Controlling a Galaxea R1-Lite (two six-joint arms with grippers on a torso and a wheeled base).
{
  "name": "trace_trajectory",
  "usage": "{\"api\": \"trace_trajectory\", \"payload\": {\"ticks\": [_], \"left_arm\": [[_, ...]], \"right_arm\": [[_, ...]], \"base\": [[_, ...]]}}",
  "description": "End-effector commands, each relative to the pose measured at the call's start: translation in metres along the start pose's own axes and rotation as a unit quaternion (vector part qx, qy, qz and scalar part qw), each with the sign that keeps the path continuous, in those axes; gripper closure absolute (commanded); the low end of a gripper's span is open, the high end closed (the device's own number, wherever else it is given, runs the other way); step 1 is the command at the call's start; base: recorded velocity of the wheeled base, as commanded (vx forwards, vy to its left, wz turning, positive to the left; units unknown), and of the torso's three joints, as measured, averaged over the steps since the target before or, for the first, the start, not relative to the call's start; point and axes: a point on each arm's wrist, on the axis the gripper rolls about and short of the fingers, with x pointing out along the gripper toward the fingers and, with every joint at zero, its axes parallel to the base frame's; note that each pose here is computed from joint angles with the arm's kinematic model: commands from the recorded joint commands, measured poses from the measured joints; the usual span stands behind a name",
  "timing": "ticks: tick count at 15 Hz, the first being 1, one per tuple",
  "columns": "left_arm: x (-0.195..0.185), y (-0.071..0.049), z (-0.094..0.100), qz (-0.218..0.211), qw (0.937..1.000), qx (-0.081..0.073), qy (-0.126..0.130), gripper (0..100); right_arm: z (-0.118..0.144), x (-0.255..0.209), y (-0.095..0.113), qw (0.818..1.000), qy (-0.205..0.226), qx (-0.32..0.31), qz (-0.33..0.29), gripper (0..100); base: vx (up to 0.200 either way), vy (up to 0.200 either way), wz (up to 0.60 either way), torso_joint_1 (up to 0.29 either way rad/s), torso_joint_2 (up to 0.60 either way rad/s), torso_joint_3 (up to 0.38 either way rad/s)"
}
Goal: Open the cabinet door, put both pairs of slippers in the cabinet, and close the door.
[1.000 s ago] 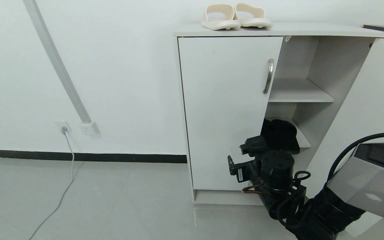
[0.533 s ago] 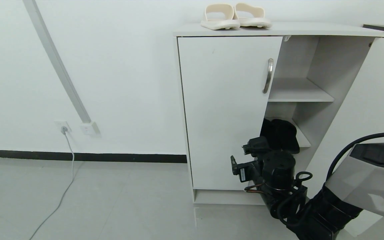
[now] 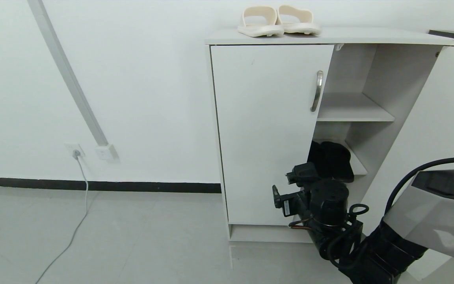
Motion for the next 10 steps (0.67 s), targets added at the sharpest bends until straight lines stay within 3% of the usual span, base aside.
{"api": "trace_trajectory", "payload": {"ticks": [1,3,10], "left_arm": [[0.0,0.0,0.0,0.001,1.0,0.0,0.0,100],[0.0,0.0,0.0,0.0,1.0,0.0,0.0,100],[0.0,0.0,0.0,0.001,1.0,0.0,0.0,100]], "right_arm": [[-0.0012,0.0002,0.0005,1.0,0.002,-0.001,0.001,0],[-0.0024,0.0008,0.001,1.0,0.003,-0.002,0.001,0],[-0.0017,0.0013,0.002,1.0,0.001,-0.004,0.002,0]], "base": [[0.0,0.0,0.0,0.007,-0.25,-0.276],[0.0,0.0,0.0,0.012,-0.17,-0.349],[0.0,0.0,0.0,0.081,-0.49,-0.356]]}}
